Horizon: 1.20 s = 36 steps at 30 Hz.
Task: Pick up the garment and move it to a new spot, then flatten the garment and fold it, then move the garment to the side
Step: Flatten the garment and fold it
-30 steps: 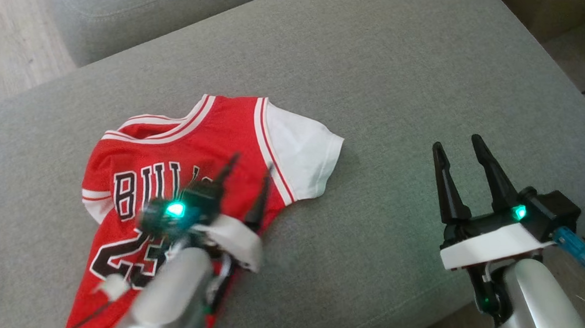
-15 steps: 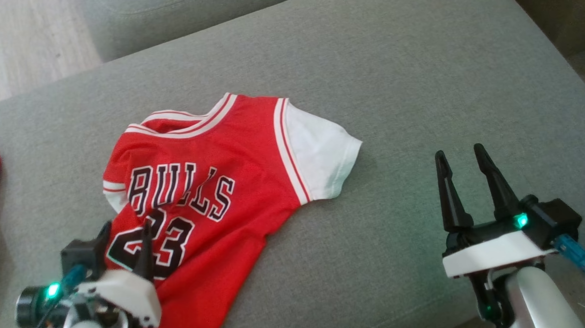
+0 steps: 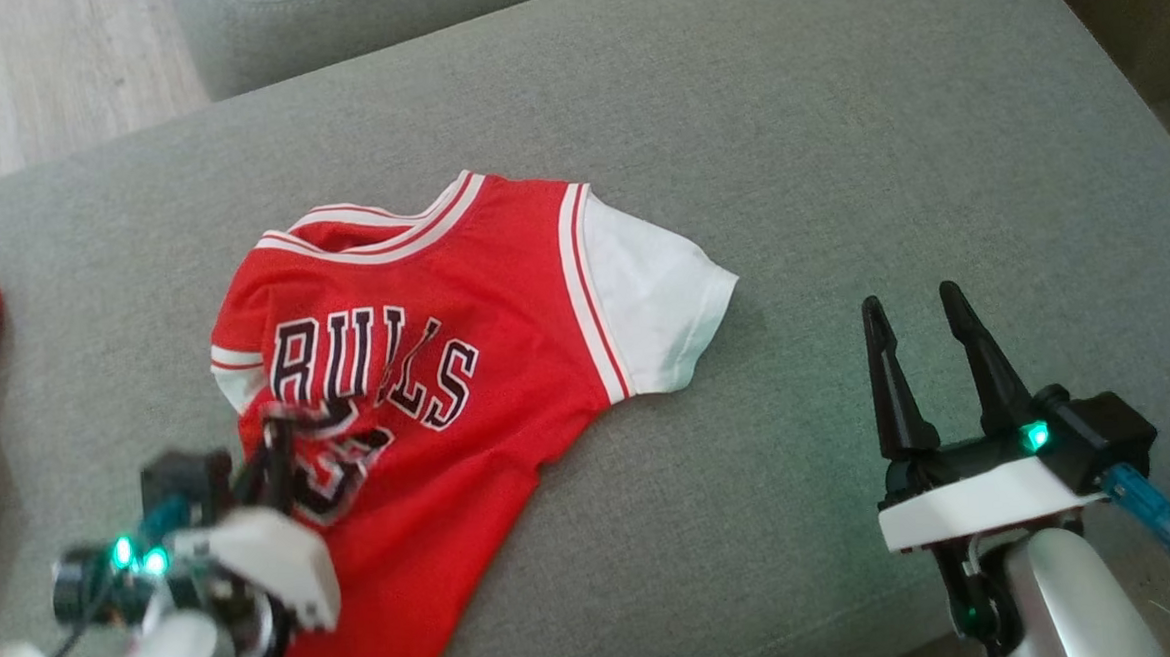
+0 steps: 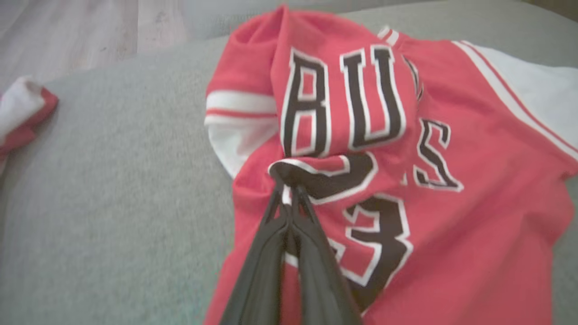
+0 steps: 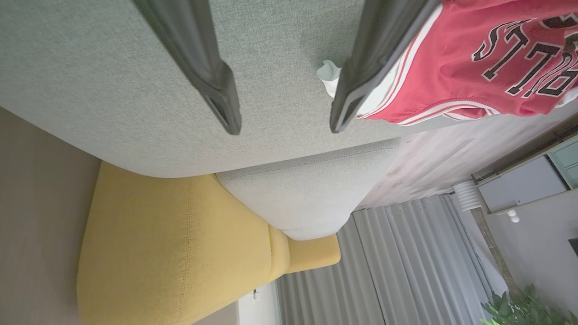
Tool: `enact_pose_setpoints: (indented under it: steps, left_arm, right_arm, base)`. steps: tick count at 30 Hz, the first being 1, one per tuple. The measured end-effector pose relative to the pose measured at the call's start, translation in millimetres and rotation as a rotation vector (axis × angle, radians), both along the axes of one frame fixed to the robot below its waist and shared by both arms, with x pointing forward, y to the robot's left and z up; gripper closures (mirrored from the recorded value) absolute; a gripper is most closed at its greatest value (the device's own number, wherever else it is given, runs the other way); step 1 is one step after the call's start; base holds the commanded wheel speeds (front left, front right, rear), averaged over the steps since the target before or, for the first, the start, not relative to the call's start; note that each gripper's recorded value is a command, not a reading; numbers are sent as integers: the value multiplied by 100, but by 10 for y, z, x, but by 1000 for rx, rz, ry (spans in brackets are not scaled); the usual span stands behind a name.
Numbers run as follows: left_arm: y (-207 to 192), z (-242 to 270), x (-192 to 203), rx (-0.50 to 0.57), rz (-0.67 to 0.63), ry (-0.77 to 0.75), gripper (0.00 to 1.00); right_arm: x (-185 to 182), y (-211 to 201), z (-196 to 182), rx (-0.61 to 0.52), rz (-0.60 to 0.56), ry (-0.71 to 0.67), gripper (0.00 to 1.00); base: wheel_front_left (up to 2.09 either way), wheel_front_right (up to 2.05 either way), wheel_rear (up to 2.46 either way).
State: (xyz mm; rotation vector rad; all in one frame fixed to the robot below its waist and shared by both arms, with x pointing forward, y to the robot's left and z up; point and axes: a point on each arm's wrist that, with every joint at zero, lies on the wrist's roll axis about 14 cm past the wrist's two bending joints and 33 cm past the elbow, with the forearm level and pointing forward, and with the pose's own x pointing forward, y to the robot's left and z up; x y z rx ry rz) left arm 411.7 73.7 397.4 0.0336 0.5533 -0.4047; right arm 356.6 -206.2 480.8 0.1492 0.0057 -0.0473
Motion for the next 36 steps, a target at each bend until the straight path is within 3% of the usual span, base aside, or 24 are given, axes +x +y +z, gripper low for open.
enact_pose_setpoints:
  steps: [7, 17, 18, 19, 20, 27, 36]
  left_arm:
    - [-46, 211, 547, 78, -4, -158, 100]
    - [77, 235, 786, 126, 26, -261, 100]
    - [78, 253, 783, 118, 33, -276, 69]
    - [70, 267, 772, 104, 40, -284, 22]
    - [55, 296, 763, 79, 49, -293, 0]
    - [-86, 736, 611, -76, 98, -443, 0]
    - [132, 770, -325, -197, 244, -437, 0]
  right_arm:
    - [-19, -14, -26, 6, -6, 9, 0]
    - [-45, -40, 3, 4, -15, 1, 0]
    - [-41, -43, 10, 4, -15, -2, 0]
    - [-37, -41, 20, 2, -13, -5, 0]
    - [-33, -29, 32, -2, -9, -9, 0]
    - [-42, -43, 173, -28, -8, -53, 0]
    - [-25, -31, 273, -153, 14, -79, 0]
  base:
    - [0, 0, 0]
    - [0, 0, 0]
    - [0, 0, 0]
    - [0, 0, 0]
    - [0, 0, 0]
    - [0, 0, 0]
    - [0, 0, 0]
